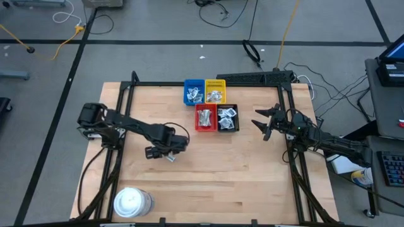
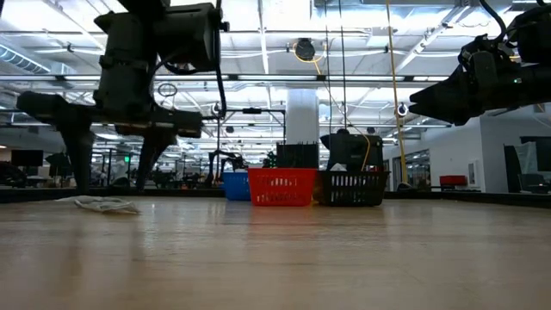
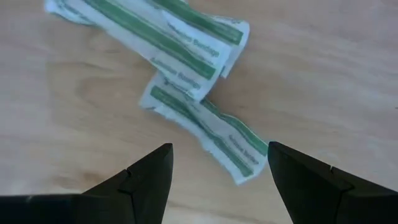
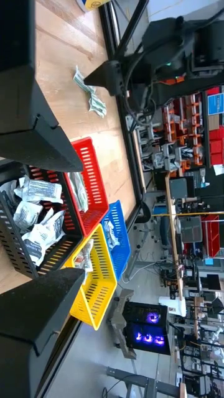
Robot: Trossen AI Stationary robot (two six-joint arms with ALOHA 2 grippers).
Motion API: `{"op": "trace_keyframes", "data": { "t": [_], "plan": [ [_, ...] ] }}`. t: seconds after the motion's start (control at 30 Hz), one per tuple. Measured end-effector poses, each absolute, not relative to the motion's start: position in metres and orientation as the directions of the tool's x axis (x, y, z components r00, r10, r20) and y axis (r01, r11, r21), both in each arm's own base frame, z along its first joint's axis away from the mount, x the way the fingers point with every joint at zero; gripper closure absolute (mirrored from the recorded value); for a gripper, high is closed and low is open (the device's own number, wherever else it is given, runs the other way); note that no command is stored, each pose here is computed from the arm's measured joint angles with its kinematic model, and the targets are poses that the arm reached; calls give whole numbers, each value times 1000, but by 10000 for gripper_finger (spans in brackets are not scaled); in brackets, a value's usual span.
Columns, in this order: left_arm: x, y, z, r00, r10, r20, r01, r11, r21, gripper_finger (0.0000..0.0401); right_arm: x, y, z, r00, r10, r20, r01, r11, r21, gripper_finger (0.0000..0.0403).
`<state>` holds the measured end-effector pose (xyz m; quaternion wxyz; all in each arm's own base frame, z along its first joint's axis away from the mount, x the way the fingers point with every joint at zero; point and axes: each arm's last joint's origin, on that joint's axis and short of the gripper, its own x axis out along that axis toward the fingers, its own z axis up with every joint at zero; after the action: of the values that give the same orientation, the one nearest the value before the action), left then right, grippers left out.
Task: Pick & Place First Aid Supplies
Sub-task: Put the bottom bandage pack into the red bin
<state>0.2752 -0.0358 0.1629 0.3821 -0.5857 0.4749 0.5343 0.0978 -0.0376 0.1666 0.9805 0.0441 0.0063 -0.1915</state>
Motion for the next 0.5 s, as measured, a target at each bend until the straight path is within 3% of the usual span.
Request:
{"op": "trace_keyframes", "data": {
  "t": [0.33, 0.5],
  "plan": [
    [289, -39, 144, 0, -191, -982, -974, -220, 43, 135, 98, -38, 167, 926, -375, -29, 376, 923, 84, 140],
    [287, -47, 144, -9, -213, -977, -981, -187, 50, 184, 98, -38, 167, 926, -375, -29, 376, 923, 84, 140]
  ]
}}
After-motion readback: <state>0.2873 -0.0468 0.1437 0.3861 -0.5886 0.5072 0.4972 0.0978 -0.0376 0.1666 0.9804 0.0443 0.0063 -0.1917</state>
